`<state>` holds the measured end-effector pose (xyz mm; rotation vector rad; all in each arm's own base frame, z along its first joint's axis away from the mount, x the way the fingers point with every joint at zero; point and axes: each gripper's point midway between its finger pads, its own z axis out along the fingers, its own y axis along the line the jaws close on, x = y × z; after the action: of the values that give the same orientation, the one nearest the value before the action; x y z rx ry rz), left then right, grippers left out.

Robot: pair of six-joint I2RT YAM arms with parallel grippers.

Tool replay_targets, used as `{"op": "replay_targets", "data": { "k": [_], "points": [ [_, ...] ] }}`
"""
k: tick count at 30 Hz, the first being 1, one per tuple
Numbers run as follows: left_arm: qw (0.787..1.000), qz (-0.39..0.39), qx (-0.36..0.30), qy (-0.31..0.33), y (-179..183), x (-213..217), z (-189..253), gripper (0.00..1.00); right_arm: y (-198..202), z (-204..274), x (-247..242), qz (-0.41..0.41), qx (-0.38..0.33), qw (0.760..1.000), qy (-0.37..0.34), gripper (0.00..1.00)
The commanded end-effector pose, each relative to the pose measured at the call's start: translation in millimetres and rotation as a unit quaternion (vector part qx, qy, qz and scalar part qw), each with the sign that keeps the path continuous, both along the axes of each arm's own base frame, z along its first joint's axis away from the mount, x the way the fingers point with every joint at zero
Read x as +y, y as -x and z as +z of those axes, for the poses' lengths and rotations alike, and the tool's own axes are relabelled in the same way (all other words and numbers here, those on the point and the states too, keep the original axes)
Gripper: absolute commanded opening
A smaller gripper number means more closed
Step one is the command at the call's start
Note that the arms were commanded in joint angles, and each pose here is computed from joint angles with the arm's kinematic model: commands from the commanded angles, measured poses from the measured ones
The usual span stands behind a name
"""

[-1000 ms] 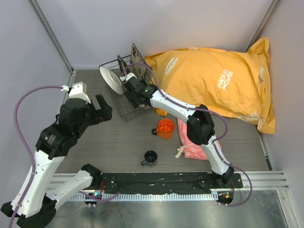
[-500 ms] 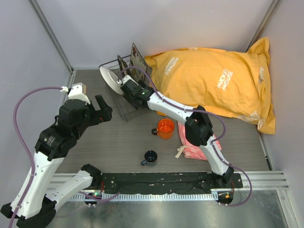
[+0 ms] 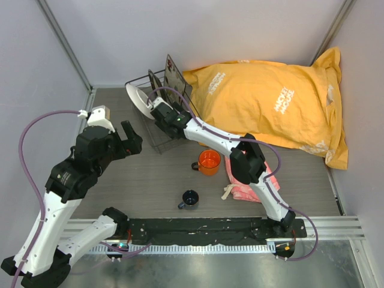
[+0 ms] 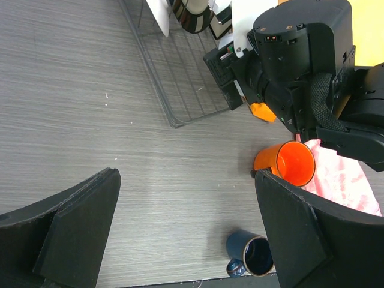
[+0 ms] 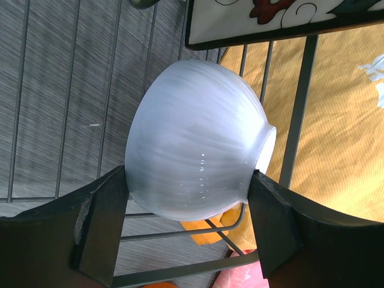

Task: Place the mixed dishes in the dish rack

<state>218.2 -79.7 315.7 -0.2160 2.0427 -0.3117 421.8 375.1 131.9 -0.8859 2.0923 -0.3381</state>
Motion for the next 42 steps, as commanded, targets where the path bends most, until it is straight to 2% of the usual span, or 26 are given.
{"op": "replay_targets", "data": {
  "k": [1,3,4,9,10,16,22,24,26,37,42],
  "points": [
    [1.0,-0.001,-0.018,0.009,-2.8,-1.4,7.0,1.0,-0.8,8.3,2.1,0.008,-0.015,1.0,0.022,0.03],
    [1.0,0.0,-0.018,0.008,-2.5,-0.7,6.4,1.0,-0.5,5.4,2.9,0.009,-0.013,1.0,0.022,0.07],
    [1.0,0.0,-0.019,0.009,-2.2,-0.5,6.8,1.0,0.2,4.4,3.3,0.009,-0.012,1.0,0.023,0.15],
    [1.0,0.001,-0.018,0.009,-1.4,0.2,5.6,1.0,1.6,3.3,5.7,0.014,-0.008,1.0,0.02,0.36],
    [1.0,-0.001,-0.016,0.009,-1.4,-0.8,4.6,1.0,1.2,3.1,5.9,0.015,-0.007,1.0,0.019,0.44],
    [1.0,-0.002,-0.015,0.01,0.8,0.0,3.7,1.0,1.8,-0.5,6.8,0.018,-0.003,1.0,0.02,0.6],
    [1.0,-0.001,-0.017,0.01,2.7,1.6,3.2,1.0,3.6,-7.5,8.8,0.025,0.008,0.999,0.022,0.7],
    [1.0,-0.001,-0.016,0.009,3.1,1.8,2.0,1.0,6.1,-10.4,11.0,0.033,0.017,0.999,0.02,0.84],
    [1.0,-0.001,-0.015,0.007,2.5,1.8,0.8,1.0,7.2,-12.8,12.9,0.036,0.022,0.999,0.017,0.88],
    [1.0,-0.002,-0.012,0.005,2.9,1.4,-2.6,1.0,8.1,-19.5,12.7,0.036,0.028,0.999,0.021,0.91],
    [1.0,0.0,-0.012,0.003,3.8,3.3,-2.6,1.0,9.0,-6.3,16.4,0.037,0.024,0.999,0.0,0.91]
  ]
}}
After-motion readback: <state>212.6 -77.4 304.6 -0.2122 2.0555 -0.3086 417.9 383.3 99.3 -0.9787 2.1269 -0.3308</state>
